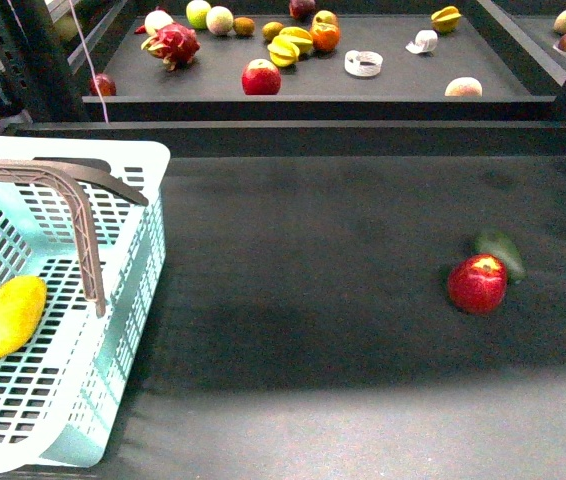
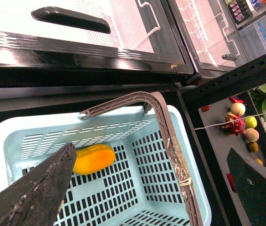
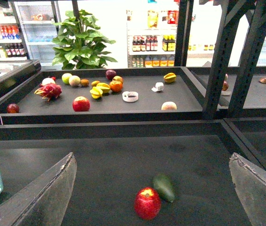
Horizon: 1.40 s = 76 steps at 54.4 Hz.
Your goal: Pick mango with right arm and hold basket with left
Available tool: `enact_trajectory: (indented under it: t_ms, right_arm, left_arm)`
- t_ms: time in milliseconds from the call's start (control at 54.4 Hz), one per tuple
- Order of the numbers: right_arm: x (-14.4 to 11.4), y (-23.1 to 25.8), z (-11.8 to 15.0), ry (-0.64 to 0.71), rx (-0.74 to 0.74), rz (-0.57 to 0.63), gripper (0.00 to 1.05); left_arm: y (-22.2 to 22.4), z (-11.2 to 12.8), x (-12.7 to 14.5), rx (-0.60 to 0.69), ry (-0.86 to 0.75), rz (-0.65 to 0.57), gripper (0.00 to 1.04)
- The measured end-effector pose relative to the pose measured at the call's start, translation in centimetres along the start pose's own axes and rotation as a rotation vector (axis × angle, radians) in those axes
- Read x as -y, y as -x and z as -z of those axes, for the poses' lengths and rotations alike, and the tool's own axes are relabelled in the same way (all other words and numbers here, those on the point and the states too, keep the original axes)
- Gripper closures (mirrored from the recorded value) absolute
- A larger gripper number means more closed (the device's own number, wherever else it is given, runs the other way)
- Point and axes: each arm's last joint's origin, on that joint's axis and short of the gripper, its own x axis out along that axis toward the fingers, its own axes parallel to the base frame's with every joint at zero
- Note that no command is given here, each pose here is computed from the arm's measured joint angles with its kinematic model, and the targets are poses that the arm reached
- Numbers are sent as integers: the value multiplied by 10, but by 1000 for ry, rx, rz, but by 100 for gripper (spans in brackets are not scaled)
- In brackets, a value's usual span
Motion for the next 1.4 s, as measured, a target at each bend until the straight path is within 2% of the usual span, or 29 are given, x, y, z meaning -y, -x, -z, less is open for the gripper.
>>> enact_trajectory:
  t_ms: [37,74,110,166,202,294,368,515,1398]
  right_arm:
    - [0,0,0,0,0,0,8]
    - [0,0,0,0,0,0,8]
    - [0,0,0,0,0,0,8]
    - [0,0,0,0,0,0,8]
    - [0,0,0,0,0,-1,8]
    - [0,0,0,0,0,0,8]
    - [0,0,0,0,0,0,8]
    - [0,0,0,0,0,0,8]
    - [0,0,0,0,0,0,8]
  left_arm:
    - [-3,1,-2,-41,-40,42,11]
    - [-7,4,-9,-145,-101,266,20]
    - [-4,8,-16,-177,-222,440,27]
    - [7,9,-19,-156,-423,696,38]
    - [14,8,-16,-96,-558,813,45]
    - [23,8,-21,31,-721,878,63]
    - [26,13,-31,30,-797,861,77]
    - [40,16,-33,56,-834,860,104]
    - [71,0,-52,92,-837,887,103]
